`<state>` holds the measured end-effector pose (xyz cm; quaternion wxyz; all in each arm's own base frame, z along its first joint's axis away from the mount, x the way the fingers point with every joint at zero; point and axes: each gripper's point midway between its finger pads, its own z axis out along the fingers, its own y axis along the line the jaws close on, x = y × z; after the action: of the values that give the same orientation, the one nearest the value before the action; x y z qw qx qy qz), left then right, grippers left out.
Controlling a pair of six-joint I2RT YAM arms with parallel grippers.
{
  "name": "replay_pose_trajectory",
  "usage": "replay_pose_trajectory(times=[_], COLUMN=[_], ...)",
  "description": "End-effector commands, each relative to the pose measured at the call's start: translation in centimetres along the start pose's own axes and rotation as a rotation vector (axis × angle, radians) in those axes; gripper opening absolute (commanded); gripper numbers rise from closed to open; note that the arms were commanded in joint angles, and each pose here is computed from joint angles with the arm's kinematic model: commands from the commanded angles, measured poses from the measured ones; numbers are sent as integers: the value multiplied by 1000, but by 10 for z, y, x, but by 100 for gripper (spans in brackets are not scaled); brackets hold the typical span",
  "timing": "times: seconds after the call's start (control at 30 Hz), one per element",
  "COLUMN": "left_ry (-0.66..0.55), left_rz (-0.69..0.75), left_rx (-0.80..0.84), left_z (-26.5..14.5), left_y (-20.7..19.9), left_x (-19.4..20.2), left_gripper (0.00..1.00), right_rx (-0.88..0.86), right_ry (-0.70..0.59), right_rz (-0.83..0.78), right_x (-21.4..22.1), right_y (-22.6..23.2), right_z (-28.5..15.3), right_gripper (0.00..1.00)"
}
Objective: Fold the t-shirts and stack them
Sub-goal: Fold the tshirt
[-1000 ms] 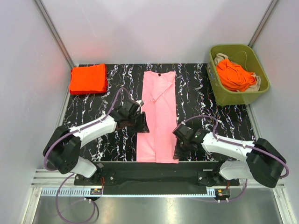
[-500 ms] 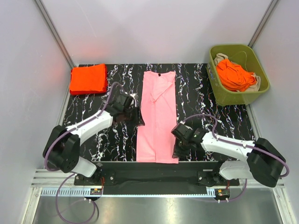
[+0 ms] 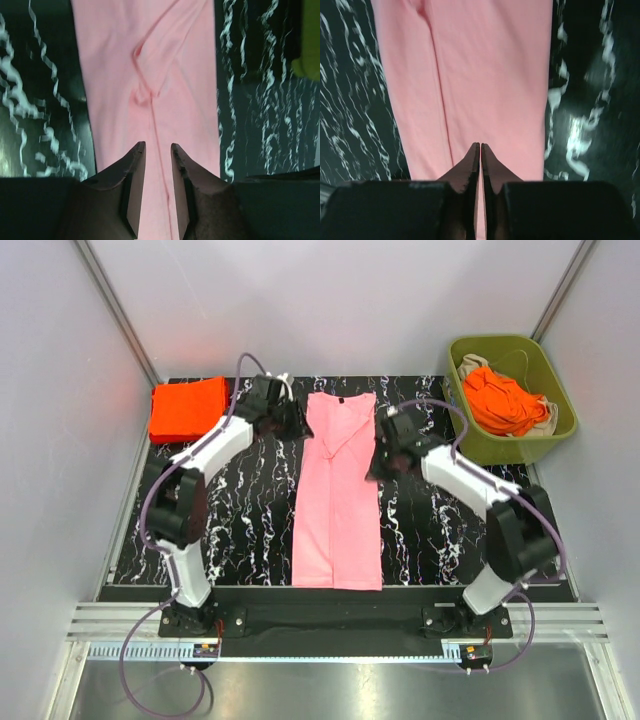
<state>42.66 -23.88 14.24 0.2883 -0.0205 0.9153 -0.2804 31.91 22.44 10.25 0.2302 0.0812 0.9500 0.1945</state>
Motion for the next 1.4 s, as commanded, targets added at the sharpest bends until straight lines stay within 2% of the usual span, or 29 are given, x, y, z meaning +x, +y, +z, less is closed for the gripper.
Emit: replay_pose_trajectory(times=[0.0, 0.13, 0.17, 0.23, 0.3, 0.43, 0.53, 0.8, 1.1, 1.23, 1.37], left_ry=[-49, -9, -1, 14, 22, 22, -6, -29, -66, -128, -171], left_rz=[37, 25, 27, 16, -25, -95, -124, -234, -293, -306, -283], left_rx=[111, 150, 163, 178, 180, 211, 220, 190, 240, 257, 342], left_z=[13, 60, 68, 88, 104, 122, 130, 158, 183, 184, 162], left_y=[-23, -19, -18, -14, -3, 8, 16, 46, 55, 61, 44], left_x=[-42, -47, -48, -51, -57, -67, -80, -91, -108, -128, -154], left_gripper=[31, 31, 31, 31, 31, 31, 31, 33, 34, 33, 33], right_rx=[-98, -65, -82, -58, -74, -84, -127, -114, -79, -92, -139], right_ry=[-124, -128, -162, -145, -177, -175, -217, -199, -180, -212, -233], right_rz=[-126, -117, -125, -115, -91, -26, -26, 48, 86, 120, 122], right_x=[-74, -116, -135, -143, -167, -188, -214, -223, -235, -249, -262], right_y=[24, 12, 21, 11, 12, 2, 14, -7, -26, -27, -19], right_z=[13, 63, 64, 90, 95, 125, 134, 182, 221, 226, 218], right_gripper=[10, 8, 8, 8, 8, 8, 8, 5, 3, 2, 2])
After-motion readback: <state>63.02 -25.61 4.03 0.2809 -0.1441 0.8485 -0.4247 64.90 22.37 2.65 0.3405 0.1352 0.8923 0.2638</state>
